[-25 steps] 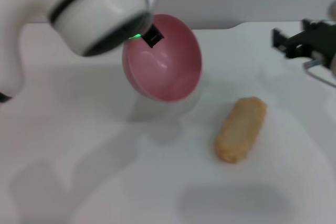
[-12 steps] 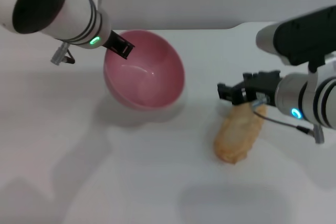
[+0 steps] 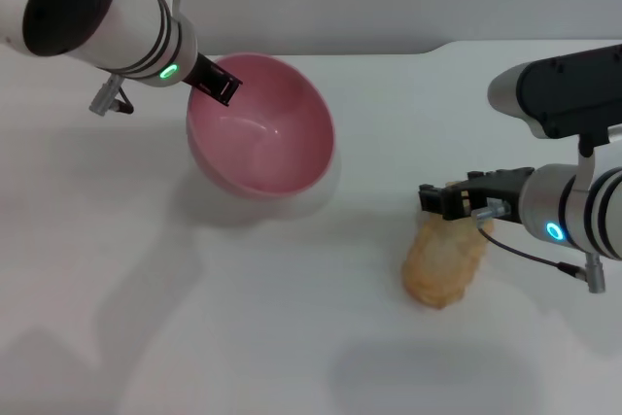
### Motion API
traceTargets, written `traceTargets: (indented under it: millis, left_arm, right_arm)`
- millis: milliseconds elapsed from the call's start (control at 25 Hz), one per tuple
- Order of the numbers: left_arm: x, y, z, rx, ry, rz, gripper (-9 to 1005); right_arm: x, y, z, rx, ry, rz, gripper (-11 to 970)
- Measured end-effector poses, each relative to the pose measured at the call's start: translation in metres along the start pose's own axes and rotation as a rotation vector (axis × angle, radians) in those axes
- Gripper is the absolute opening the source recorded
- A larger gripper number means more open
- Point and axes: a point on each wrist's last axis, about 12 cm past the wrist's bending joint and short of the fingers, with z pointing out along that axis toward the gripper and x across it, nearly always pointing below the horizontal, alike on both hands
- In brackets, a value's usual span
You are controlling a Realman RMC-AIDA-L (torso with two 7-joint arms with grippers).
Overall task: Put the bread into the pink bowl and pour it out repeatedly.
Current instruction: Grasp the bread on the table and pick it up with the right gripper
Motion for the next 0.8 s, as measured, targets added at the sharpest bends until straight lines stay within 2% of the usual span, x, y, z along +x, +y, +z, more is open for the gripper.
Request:
traceTargets:
  millis: [240, 560, 800]
  left_arm:
    - [0.0, 0.0, 0.0, 0.002, -0.005, 0.001, 50]
    - [-0.001, -0.002, 0.0, 0.005, -0.006, 0.018, 50]
    - [-0.001, -0.003, 0.001, 0.005, -0.008, 0.024, 50]
  right_arm:
    - [0.002, -0.007, 0.007, 0.04, 0.013, 0.009, 640]
    - [0.006, -0.001, 0.025, 0.005, 0.04, 0.018, 641]
    - [0.009, -0.003, 0.031, 0.003, 0.048, 0.026, 640]
